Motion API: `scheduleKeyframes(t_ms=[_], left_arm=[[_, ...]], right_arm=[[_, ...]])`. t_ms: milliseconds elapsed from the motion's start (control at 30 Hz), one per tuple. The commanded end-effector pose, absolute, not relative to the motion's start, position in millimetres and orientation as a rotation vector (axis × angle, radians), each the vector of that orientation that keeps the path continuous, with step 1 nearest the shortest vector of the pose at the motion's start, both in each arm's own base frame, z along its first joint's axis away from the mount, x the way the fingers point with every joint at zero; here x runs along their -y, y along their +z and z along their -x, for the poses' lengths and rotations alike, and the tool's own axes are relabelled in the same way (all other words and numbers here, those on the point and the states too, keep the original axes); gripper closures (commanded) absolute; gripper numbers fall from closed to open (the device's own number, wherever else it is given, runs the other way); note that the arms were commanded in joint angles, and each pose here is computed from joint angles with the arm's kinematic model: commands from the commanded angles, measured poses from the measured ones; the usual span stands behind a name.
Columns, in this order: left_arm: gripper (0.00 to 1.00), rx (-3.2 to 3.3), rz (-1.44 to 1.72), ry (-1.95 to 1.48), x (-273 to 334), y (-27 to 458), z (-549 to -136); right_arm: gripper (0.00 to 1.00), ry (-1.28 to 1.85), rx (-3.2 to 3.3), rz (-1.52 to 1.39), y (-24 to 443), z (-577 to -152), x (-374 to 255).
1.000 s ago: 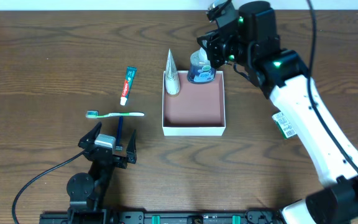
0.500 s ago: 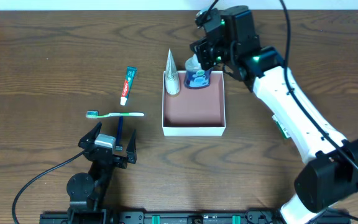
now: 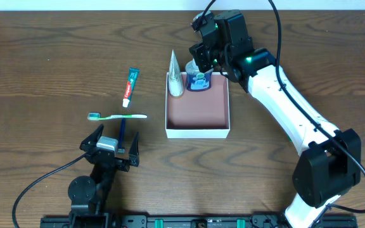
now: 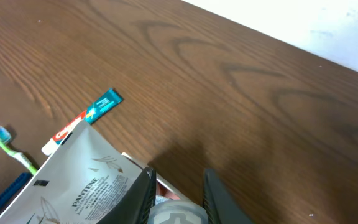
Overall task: Pack container
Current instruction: 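Carry the blue soap bottle with the right gripper over the box, then lower the soap bottle into the box beside the Pantene tube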
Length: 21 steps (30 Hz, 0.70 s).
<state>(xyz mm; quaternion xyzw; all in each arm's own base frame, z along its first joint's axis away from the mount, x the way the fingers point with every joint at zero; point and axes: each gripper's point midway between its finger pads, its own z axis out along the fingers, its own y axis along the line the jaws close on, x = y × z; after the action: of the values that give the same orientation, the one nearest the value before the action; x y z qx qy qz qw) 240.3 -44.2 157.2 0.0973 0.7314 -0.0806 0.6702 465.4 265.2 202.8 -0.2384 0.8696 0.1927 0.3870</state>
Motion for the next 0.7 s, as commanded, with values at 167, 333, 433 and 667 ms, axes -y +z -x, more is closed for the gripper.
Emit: scheduleKeyframes(t_ms=[167,333,433,667], left_arm=[[0.02,-1.7,-0.215,-0.208,46,140,-239],[0.02,-1.7,-0.215,-0.208,46,140,-239],[0.02,-1.7,-0.215,-0.208,46,140,-239],[0.02,-1.7,-0.215,-0.208,46,140,-239]], right_arm=[[0.95,0.474,-2.212,0.604,196,-472,-270],[0.96,0.474,-2.229,0.612,185,-474,-274],[0.95,0.476,-2.23,0.619,180,-474,-277],[0.96,0.479,-2.241,0.627,165,-478,-284]])
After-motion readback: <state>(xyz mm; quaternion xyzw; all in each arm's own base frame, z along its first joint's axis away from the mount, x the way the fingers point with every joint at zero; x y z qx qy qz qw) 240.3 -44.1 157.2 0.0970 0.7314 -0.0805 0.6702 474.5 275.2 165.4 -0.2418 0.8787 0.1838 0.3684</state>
